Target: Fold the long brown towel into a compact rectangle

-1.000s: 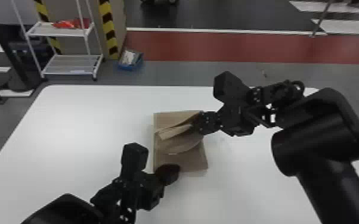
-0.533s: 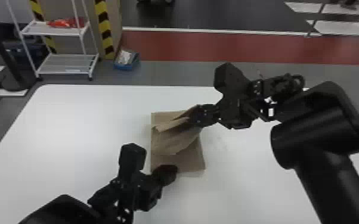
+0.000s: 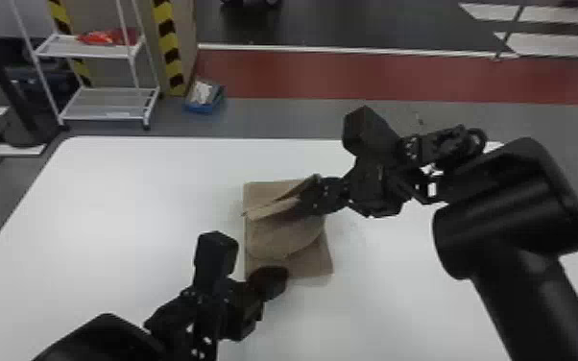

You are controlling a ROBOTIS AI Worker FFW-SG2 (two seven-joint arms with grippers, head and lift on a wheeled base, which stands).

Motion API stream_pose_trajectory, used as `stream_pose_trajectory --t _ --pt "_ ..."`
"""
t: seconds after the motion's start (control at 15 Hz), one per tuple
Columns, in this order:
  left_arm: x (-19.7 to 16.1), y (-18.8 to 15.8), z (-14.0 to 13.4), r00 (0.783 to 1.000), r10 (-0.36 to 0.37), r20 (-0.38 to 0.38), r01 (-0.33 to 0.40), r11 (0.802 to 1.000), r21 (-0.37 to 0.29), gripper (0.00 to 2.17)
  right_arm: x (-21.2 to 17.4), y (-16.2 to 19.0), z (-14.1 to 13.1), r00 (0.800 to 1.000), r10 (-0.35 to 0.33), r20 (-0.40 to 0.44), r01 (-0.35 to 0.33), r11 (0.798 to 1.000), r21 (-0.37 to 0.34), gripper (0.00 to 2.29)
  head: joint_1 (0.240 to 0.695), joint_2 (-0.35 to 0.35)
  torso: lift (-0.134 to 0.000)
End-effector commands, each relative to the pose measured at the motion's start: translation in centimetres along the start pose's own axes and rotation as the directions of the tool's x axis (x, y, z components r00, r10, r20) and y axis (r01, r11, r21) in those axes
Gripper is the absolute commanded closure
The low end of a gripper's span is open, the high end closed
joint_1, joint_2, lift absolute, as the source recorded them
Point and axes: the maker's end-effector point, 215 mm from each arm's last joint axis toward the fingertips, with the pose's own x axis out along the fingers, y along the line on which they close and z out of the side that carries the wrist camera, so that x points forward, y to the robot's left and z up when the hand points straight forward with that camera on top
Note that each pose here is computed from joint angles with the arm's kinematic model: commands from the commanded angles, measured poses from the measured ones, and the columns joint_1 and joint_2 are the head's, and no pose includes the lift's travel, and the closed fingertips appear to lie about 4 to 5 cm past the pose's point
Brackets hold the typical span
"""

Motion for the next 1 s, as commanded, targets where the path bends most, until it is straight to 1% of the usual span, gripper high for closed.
stream_pose_trajectory --t 0.0,0.27,0.47,0.6,0.67,0.73,0.8,0.87,0.93 --pt "0.0 0.1 0.0 1.0 0.002 0.001 -0.002 1.0 -0.002 1.48 1.2 1.5 -0.8 0.999 0.029 -0.033 -0.03 1.0 -0.008 1.33 0.695 -0.047 -0.123" --pt "0.1 -0.1 0.1 1.0 -0.002 0.003 0.002 1.0 0.0 1.48 4.0 4.4 -3.8 0.988 0.092 -0.121 -0.093 0.996 -0.002 1.33 0.695 -0.04 -0.123" --pt "0.0 -0.2 0.3 1.0 -0.003 0.006 0.003 1.0 0.0 1.48 5.6 5.7 -4.6 0.983 0.121 -0.141 -0.122 0.993 0.004 1.32 0.695 -0.04 -0.123" --pt "-0.1 -0.1 0.3 1.0 0.0 0.008 0.0 1.0 0.0 1.48 6.1 6.2 -4.5 0.982 0.13 -0.137 -0.13 0.991 0.009 1.28 0.695 -0.036 -0.123" --pt "-0.3 0.0 0.3 1.0 0.001 0.007 -0.001 1.0 0.001 1.48 6.1 6.4 -4.5 0.983 0.136 -0.126 -0.134 0.991 0.02 1.11 0.695 -0.034 -0.123" --pt "-0.5 0.0 0.4 1.0 0.002 0.012 -0.002 1.0 0.001 1.48 5.8 6.4 -4.6 0.983 0.135 -0.122 -0.132 0.991 0.03 1.1 0.695 -0.031 -0.123" --pt "-0.6 0.0 0.7 1.0 0.002 0.018 -0.002 1.0 0.004 1.48 5.0 5.7 -4.1 0.988 0.116 -0.102 -0.113 0.993 0.034 1.1 0.695 -0.026 -0.123" --pt "-0.7 0.0 1.0 1.0 0.002 0.023 -0.002 1.0 0.007 1.48 4.0 4.8 -3.6 0.993 0.091 -0.077 -0.088 0.995 0.042 1.05 0.695 -0.025 -0.123" --pt "-0.8 0.0 1.2 1.0 0.001 0.025 -0.002 1.0 0.008 1.48 3.1 3.8 -3.0 0.996 0.062 -0.061 -0.06 0.997 0.04 0.81 0.695 -0.026 -0.123"
